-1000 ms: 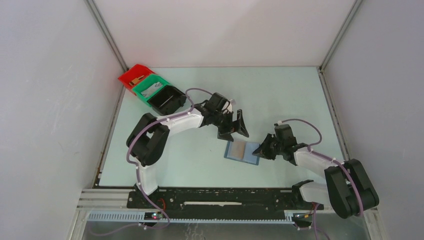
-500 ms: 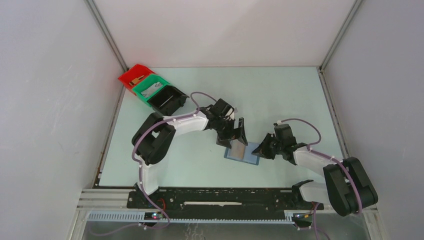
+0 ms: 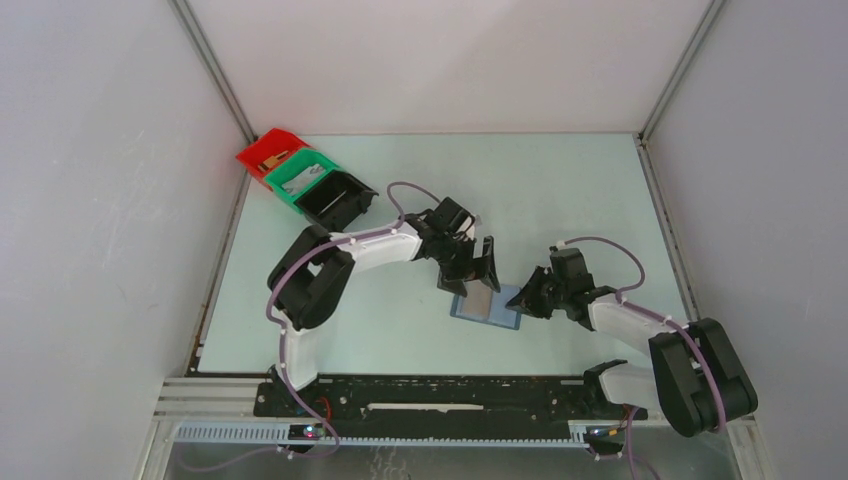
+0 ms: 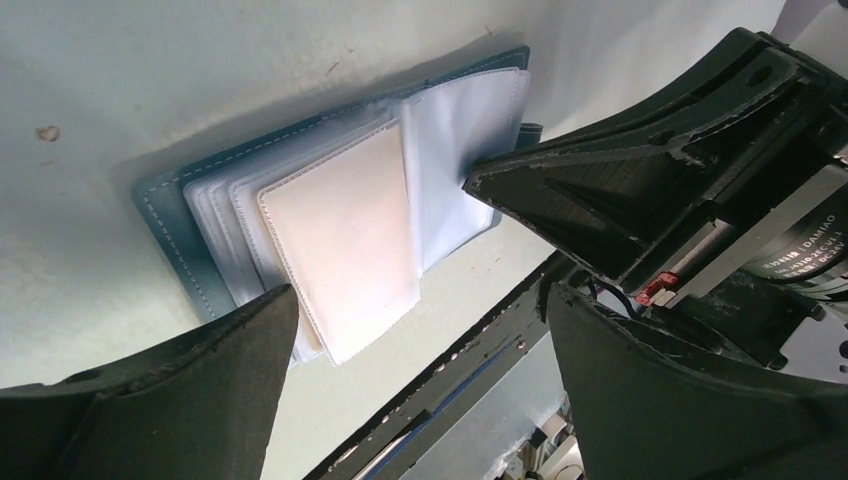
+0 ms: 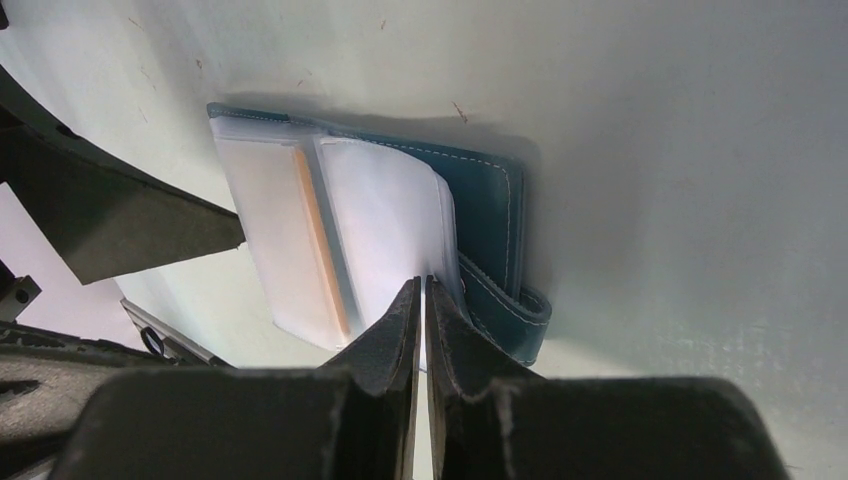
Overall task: Take the credit cards out of the card holder
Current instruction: Open the card holder at the center of the board.
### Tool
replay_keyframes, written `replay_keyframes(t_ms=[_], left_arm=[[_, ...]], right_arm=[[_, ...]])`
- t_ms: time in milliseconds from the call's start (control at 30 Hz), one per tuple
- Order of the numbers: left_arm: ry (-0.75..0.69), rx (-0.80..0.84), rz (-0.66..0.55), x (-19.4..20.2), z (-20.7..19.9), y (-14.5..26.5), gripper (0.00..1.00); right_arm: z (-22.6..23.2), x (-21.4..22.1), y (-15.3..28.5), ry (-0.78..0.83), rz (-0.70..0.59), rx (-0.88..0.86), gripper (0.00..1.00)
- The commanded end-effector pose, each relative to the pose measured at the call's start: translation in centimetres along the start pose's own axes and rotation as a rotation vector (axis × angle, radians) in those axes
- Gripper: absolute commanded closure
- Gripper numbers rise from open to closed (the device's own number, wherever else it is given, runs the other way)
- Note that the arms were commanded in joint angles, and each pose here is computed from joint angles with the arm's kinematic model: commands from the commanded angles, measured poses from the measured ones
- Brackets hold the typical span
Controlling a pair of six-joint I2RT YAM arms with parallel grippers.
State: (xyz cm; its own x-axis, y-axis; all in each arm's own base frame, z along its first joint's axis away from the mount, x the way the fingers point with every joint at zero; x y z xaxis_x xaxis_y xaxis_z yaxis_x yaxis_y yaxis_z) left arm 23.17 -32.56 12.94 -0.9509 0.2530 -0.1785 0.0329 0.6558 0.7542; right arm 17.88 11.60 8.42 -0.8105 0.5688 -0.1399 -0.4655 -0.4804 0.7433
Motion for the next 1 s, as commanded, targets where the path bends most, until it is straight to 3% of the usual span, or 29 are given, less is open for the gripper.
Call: replay_keyframes(t_ms=[0, 467, 733, 967], left_arm=[[-0.077, 0.086, -0.036, -1.3, -2.8, 0.9, 0.0], [-0.111, 0.293, 0.0, -1.7, -6.3, 0.2, 0.0], [-0.111, 0.398, 0.077, -2.0, -8.3, -2.8, 0.0], [-0.1, 0.316, 0.098, -2.4, -7.6, -5.1, 0.0]], right_arm=[[-1.7, -0.2, 0.1, 0.013, -0.04, 0.118, 0.87], [-1.5, -0.2, 1.3, -0.006, -0.064, 0.069, 0.86], [-1.8, -0.5, 4.7, -0.012, -0.19, -0.006, 0.67], [-2.1, -0.8, 6.7, -0.032, -0.265, -0.048, 0.65]])
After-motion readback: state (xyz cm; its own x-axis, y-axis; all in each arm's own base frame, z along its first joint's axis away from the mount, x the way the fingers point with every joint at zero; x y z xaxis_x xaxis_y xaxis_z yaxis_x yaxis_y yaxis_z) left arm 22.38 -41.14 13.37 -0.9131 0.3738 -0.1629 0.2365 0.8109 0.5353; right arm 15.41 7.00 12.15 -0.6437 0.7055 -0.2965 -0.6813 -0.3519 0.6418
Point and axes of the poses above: each gripper's point midway between its finger pads, its own y axis back along the fingers, its own z axis along the line the jaws close on, x = y × z, the point moved 9 cm from there along y, back along the fingers, and after that the axes turned 8 degrees about -y, right-handed, at the moved point
